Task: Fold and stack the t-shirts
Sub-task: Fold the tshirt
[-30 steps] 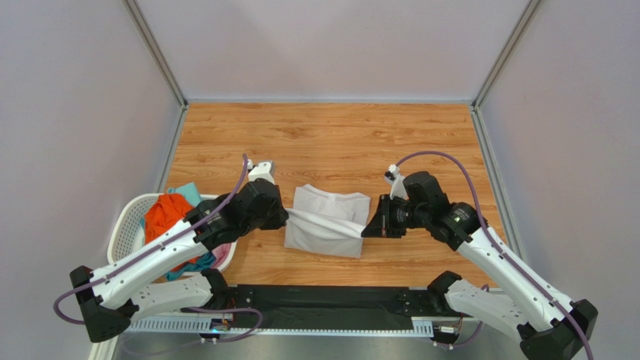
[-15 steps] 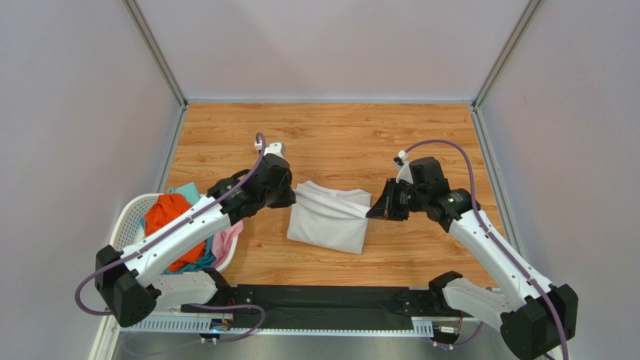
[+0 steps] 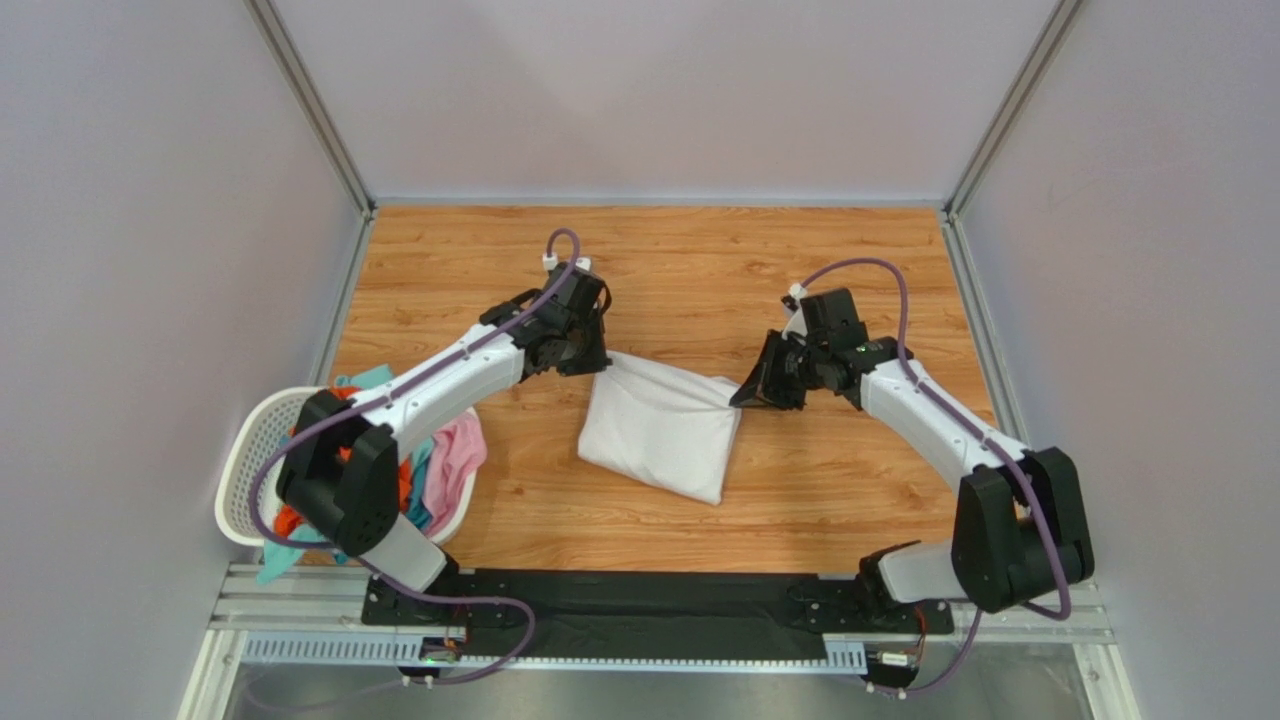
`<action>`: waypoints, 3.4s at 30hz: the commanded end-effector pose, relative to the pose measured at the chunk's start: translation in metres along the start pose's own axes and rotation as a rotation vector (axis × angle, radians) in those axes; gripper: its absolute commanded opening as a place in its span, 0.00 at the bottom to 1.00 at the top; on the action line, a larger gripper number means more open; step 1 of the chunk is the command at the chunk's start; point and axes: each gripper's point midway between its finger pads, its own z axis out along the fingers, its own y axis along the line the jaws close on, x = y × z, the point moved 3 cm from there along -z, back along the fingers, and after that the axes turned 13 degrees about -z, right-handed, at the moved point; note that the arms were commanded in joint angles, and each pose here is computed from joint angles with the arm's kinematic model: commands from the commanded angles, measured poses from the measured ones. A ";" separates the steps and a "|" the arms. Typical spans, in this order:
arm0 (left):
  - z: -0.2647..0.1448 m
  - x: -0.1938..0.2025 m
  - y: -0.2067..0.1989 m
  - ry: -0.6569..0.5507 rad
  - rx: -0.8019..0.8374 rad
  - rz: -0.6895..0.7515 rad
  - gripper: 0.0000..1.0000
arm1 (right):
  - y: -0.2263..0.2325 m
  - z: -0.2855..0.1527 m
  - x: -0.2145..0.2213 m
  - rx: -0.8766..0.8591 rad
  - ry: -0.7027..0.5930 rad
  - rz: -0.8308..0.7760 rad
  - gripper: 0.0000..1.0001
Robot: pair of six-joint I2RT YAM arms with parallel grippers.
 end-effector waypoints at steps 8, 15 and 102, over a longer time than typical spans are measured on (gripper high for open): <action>0.058 -0.022 -0.011 0.047 0.007 0.017 0.00 | -0.036 0.043 -0.038 0.092 -0.033 0.026 0.00; 0.086 -0.015 -0.002 0.105 -0.019 0.018 0.00 | -0.054 0.061 -0.040 0.153 -0.006 0.064 0.02; -0.004 0.128 0.020 0.287 0.323 0.037 1.00 | 0.022 0.069 0.093 -0.109 0.050 -0.015 1.00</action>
